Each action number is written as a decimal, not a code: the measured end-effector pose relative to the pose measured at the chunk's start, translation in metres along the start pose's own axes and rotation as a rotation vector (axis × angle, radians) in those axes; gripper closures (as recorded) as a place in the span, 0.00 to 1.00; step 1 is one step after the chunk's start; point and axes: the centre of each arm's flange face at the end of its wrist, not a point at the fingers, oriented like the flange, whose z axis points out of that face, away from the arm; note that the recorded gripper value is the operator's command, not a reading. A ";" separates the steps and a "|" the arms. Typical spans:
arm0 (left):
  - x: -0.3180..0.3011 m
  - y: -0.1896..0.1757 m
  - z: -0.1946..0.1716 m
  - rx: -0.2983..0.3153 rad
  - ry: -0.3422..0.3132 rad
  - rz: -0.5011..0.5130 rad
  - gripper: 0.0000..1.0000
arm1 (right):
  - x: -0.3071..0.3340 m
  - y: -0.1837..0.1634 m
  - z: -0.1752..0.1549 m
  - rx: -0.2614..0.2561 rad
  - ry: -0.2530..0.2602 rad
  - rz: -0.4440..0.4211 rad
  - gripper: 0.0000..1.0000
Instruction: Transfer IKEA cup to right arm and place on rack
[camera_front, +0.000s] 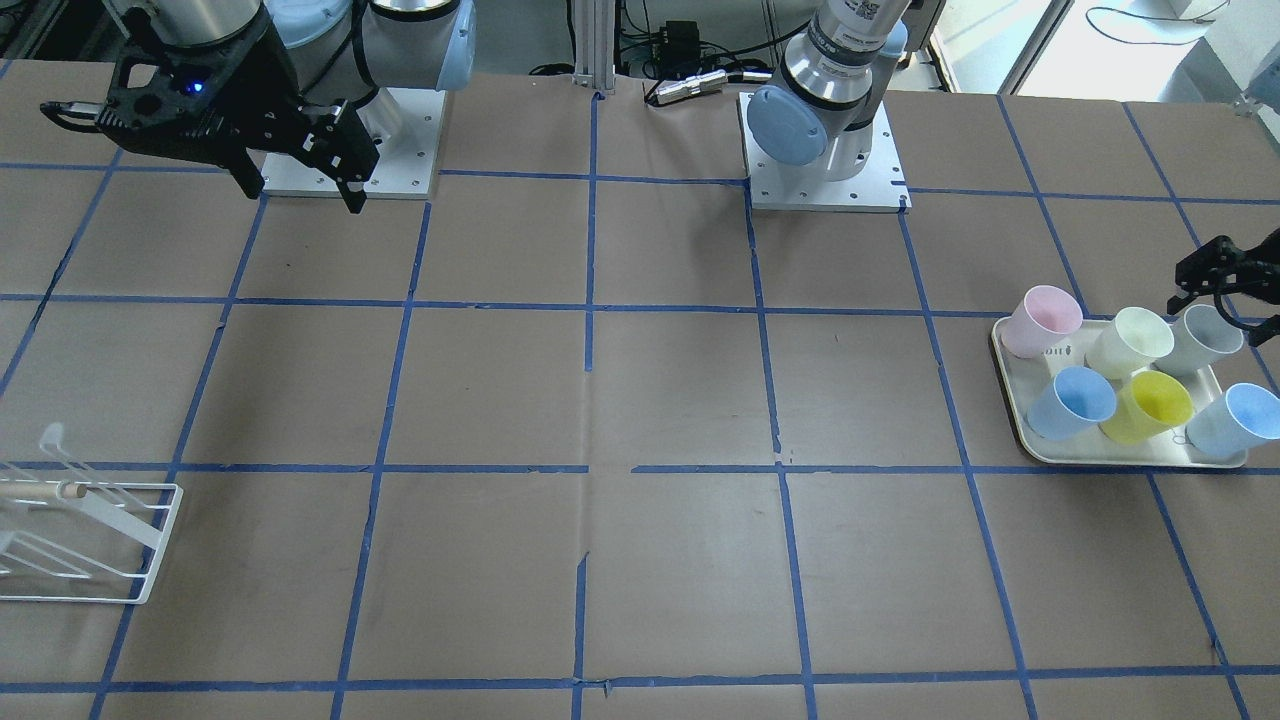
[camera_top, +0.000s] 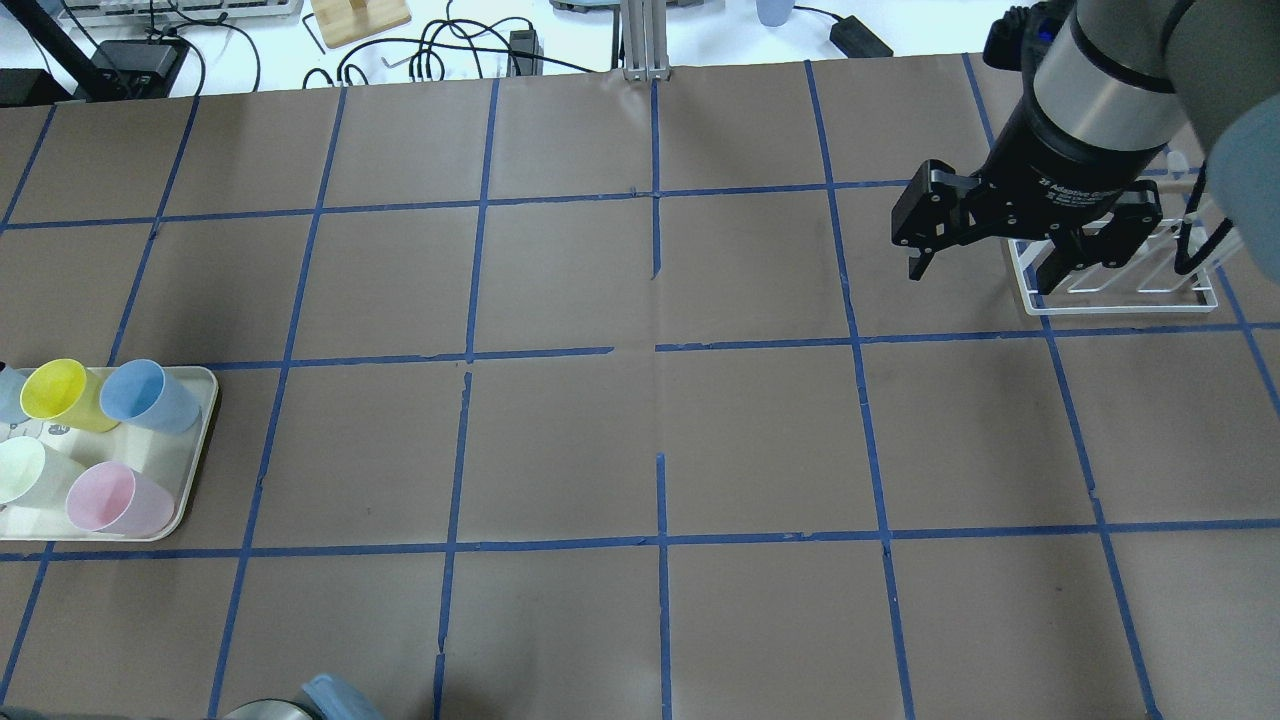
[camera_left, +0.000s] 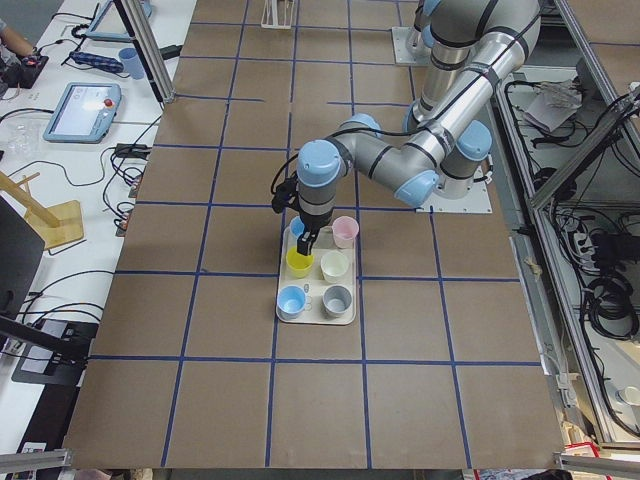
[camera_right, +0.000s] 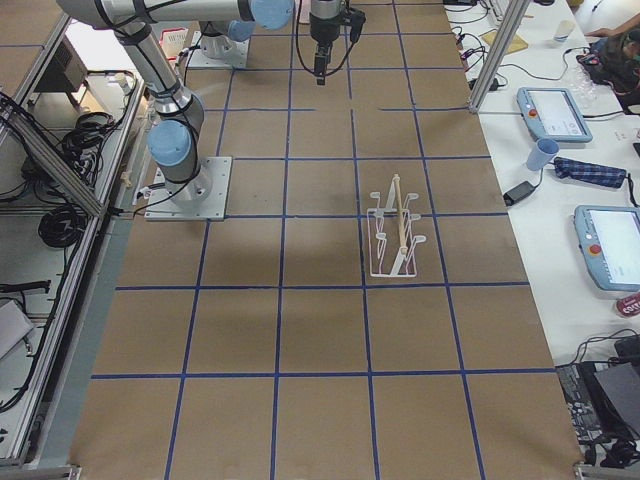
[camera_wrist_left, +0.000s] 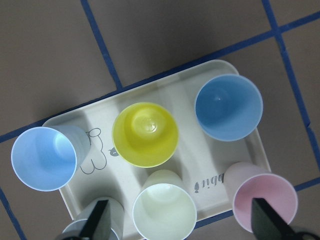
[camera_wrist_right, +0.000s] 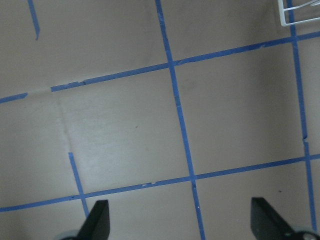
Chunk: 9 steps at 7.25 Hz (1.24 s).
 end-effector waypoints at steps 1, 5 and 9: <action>-0.008 0.007 0.014 -0.004 0.023 0.065 0.00 | -0.005 0.001 -0.001 -0.007 -0.058 0.003 0.00; -0.032 0.038 0.065 -0.052 0.113 0.108 0.00 | -0.013 -0.003 -0.006 0.012 -0.142 0.007 0.00; -0.038 0.041 0.085 -0.120 0.142 0.113 0.17 | -0.032 -0.007 -0.010 0.008 -0.366 0.007 0.00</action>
